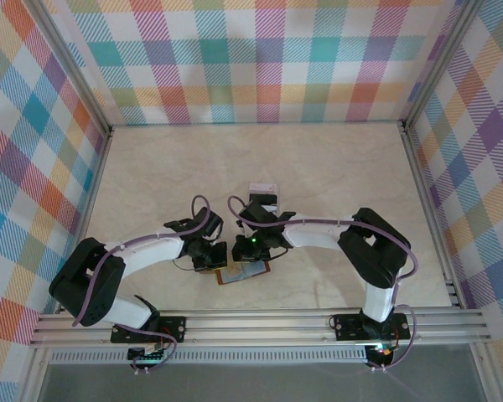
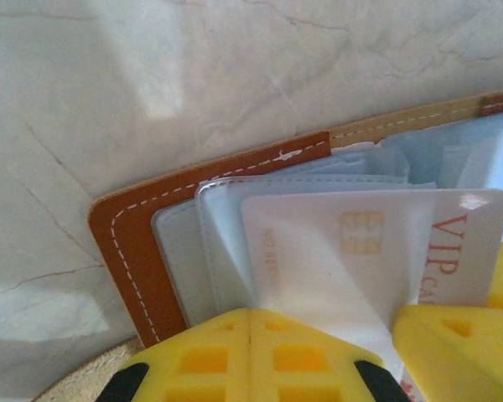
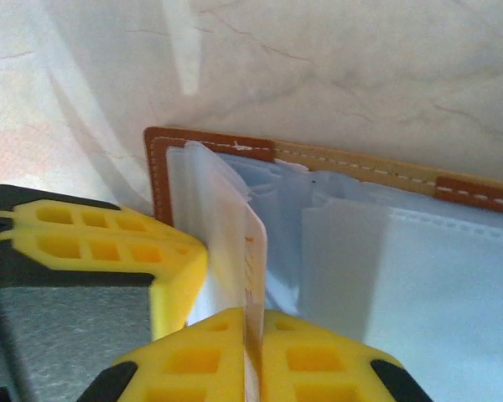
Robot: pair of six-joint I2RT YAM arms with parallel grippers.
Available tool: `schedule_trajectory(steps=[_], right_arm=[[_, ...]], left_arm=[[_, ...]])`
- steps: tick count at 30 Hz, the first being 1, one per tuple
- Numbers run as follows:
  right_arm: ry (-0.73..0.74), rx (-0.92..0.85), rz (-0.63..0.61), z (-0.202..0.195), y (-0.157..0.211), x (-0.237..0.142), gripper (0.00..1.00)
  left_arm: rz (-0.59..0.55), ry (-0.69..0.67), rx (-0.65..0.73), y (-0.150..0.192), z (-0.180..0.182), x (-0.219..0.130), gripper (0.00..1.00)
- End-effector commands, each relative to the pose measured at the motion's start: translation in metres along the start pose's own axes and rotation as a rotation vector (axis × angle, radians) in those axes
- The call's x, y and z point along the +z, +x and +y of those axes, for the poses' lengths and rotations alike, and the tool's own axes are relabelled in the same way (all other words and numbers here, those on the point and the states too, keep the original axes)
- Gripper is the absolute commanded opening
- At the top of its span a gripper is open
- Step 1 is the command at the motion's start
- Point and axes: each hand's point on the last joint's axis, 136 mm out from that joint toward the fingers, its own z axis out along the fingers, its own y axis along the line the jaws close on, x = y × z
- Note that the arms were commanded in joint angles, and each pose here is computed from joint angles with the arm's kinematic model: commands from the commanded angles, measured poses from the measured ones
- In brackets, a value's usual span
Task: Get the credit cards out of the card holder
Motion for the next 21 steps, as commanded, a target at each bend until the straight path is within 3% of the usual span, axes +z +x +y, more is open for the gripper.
schedule_trajectory(steps=[1, 5, 21], right_arm=[[0.059, -0.017, -0.008, -0.01, 0.003, -0.013, 0.09], [0.055, -0.02, -0.009, -0.008, 0.003, -0.014, 0.05], [0.205, -0.096, -0.084, -0.012, -0.007, -0.061, 0.07]], left_arm=[[0.044, -0.162, -0.009, 0.015, 0.037, 0.005, 0.04], [0.043, -0.16, -0.011, 0.015, 0.037, 0.006, 0.04], [0.025, -0.194, 0.02, 0.01, 0.038, -0.002, 0.05]])
